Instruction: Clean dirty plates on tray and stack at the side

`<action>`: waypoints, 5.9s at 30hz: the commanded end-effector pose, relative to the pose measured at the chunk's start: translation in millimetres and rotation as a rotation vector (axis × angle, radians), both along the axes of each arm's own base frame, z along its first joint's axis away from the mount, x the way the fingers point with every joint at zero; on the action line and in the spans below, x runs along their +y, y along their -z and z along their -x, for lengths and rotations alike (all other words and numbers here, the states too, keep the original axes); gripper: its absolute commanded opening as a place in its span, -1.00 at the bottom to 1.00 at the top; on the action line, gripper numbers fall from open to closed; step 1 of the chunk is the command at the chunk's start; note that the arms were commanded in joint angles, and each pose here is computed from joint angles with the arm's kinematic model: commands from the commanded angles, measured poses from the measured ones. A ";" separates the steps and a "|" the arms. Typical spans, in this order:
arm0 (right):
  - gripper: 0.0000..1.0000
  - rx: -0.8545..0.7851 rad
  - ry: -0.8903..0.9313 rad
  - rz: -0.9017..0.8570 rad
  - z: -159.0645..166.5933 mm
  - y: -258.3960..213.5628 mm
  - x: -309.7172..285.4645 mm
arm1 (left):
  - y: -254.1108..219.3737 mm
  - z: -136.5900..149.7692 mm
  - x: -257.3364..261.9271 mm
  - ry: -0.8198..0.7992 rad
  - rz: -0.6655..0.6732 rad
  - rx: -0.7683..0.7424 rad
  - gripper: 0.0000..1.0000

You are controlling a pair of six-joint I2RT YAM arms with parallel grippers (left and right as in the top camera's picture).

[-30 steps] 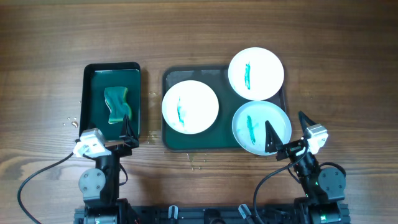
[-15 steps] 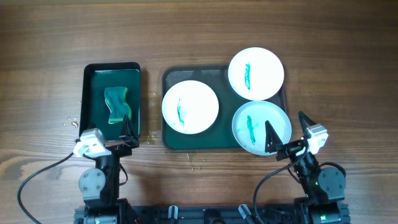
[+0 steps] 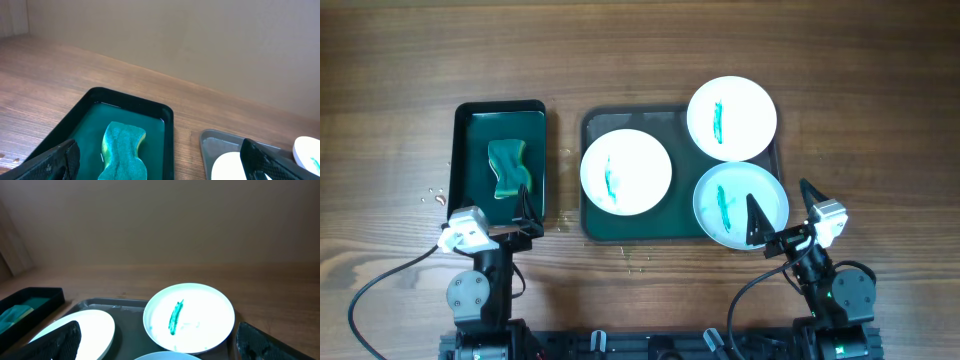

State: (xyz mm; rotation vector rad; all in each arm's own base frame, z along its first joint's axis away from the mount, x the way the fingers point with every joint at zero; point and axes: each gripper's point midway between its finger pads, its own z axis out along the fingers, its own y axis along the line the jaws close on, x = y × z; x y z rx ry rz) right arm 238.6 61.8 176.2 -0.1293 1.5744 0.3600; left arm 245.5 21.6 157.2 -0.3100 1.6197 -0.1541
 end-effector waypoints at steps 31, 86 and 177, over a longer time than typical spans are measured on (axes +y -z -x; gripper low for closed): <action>1.00 -0.012 0.028 0.013 -1.0 -1.2 -4.3 | 0.6 0.0 -4.0 0.021 -0.004 0.000 1.00; 0.49 1.145 -0.399 -0.132 -95.1 6.7 111.7 | -40.1 -74.5 -7.3 0.053 0.151 1.059 1.00; -0.88 1.323 0.111 0.183 -106.0 175.3 142.7 | 133.6 -112.8 23.0 0.167 0.047 1.460 -0.92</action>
